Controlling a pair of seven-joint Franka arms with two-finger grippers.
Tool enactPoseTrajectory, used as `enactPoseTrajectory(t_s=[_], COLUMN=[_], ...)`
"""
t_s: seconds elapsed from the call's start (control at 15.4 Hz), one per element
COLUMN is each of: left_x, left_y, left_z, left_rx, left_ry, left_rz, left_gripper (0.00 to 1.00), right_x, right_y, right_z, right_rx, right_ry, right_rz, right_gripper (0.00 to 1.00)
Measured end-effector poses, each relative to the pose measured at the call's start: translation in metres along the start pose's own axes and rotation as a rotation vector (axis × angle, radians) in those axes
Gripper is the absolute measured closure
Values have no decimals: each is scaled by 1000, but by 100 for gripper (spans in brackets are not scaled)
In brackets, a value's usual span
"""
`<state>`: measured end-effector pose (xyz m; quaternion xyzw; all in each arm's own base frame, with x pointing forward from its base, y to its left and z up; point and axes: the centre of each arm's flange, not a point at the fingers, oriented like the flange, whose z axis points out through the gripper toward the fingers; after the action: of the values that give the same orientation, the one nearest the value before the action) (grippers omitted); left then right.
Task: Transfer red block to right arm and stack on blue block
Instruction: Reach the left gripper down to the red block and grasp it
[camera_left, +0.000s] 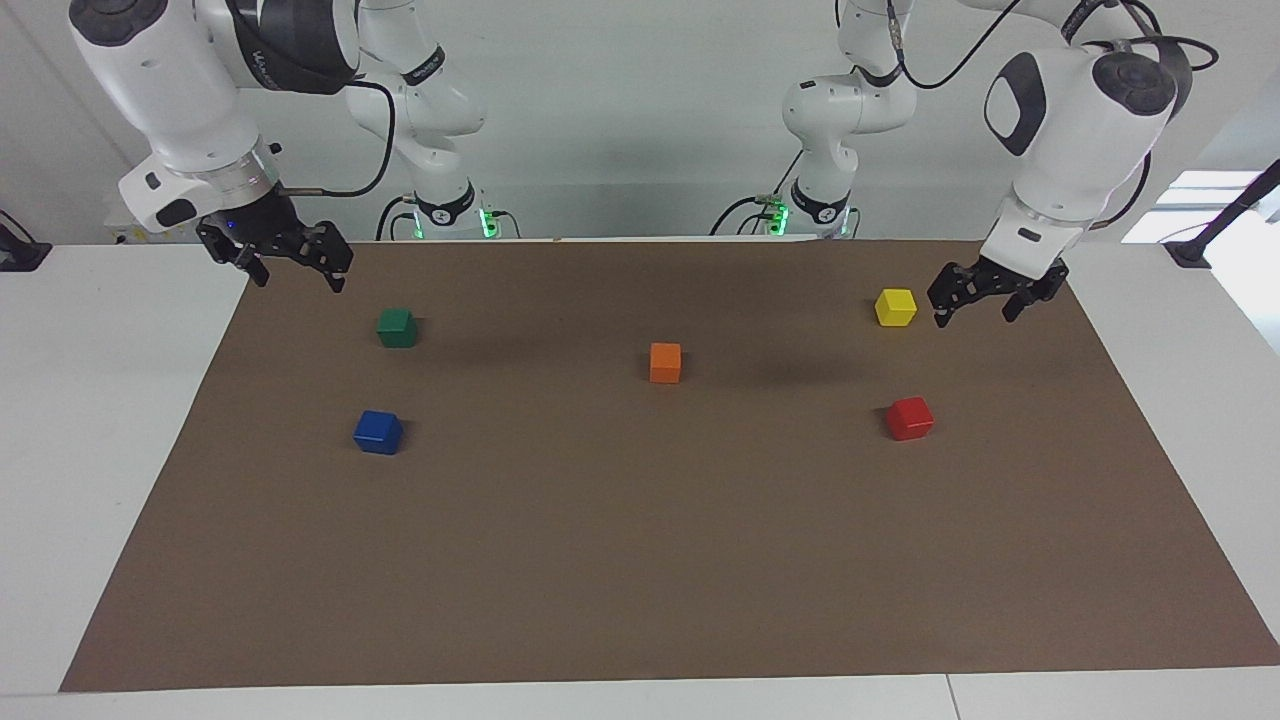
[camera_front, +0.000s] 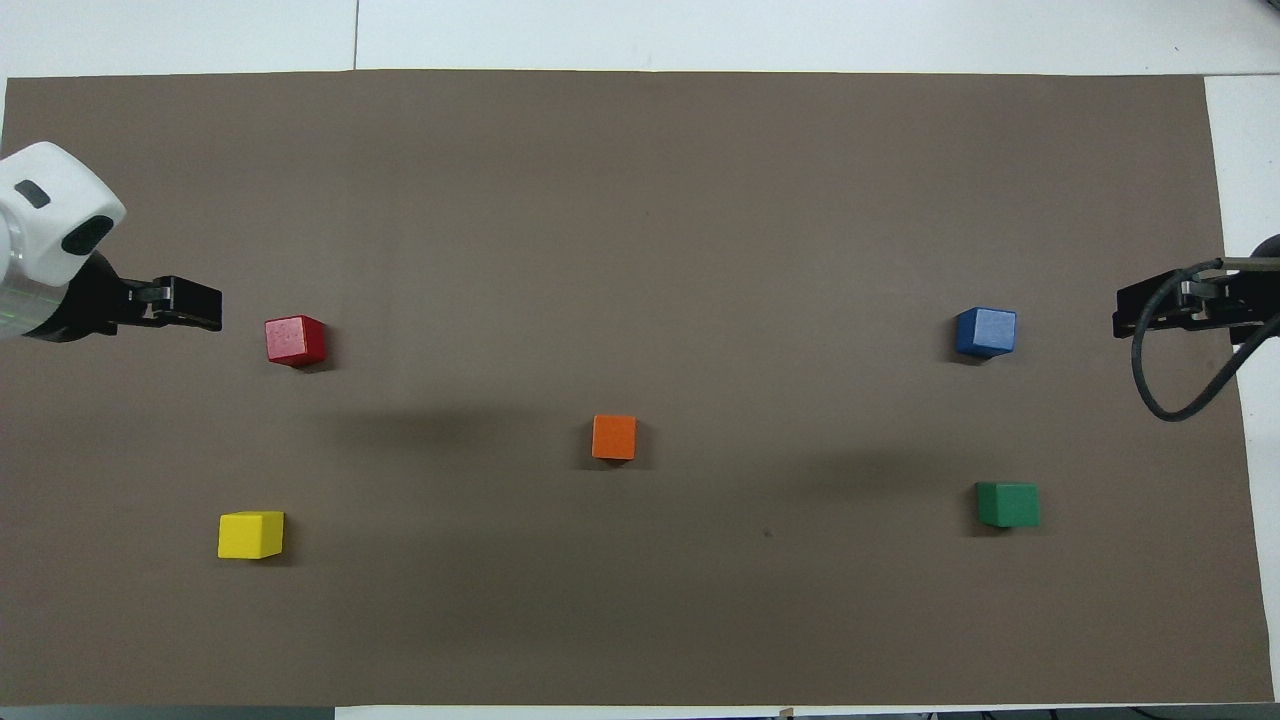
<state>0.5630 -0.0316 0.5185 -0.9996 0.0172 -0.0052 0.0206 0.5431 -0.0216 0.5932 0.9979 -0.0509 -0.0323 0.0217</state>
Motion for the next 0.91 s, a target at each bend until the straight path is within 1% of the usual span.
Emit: enactPoseTrajectory(t_s=[0.2,0.39,0.65,0.85,0.91], left_x=[1,-4,-7,-9,-8], left_y=[4,7,8,9,9], left_z=[72,121,163,182,187], left_rx=[-8,-14,-24,-29,-31], left_ry=[16,4,36,44,46], left_rz=[-32,-66,-83,-86,-86], left_gripper=[0,0,0,0,0], right_x=[0,0,1,0,0], right_y=[0,0,10,17,15], right_z=[0,0,0,1,1], right_rx=[0,0,1,4,20], right_ry=[0,0,-1,-10,-10], right_rz=[0,0,19,21,3], right_gripper=[0,0,0,0,0])
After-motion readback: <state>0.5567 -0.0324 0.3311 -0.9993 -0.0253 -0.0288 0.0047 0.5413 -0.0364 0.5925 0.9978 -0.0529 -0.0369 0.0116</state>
